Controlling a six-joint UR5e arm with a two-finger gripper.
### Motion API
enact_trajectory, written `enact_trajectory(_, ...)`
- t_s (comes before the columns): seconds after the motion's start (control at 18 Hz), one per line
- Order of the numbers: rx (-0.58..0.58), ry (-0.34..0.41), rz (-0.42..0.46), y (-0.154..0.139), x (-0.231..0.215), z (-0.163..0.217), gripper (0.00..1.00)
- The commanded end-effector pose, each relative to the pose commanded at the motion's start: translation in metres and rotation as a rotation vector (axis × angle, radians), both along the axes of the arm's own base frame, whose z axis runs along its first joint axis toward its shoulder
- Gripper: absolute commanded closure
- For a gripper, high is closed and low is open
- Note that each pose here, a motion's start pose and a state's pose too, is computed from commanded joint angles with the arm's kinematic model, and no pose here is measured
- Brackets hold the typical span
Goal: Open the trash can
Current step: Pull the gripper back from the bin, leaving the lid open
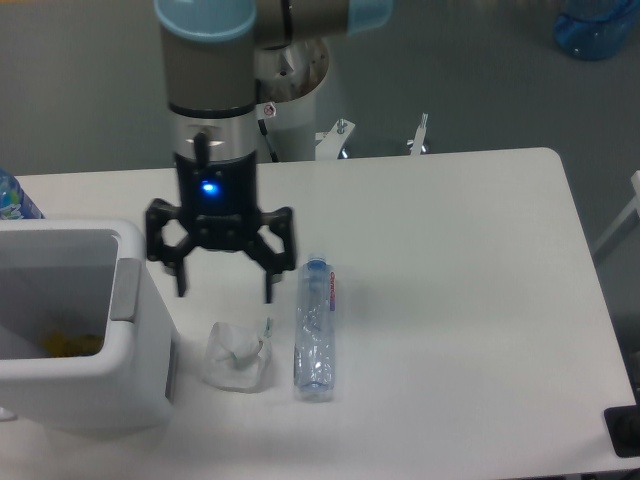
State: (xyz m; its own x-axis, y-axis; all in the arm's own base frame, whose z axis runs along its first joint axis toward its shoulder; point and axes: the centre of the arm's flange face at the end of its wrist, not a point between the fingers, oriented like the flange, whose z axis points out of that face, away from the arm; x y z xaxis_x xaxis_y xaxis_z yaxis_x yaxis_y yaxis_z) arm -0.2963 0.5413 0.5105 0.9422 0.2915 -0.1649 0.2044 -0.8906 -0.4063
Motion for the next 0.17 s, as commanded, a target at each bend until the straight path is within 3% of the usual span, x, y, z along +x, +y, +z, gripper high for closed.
enact_trajectory(0.17, -0.061, 0.01, -0.07, -0.0058, -0.006, -0.0049, 0.0)
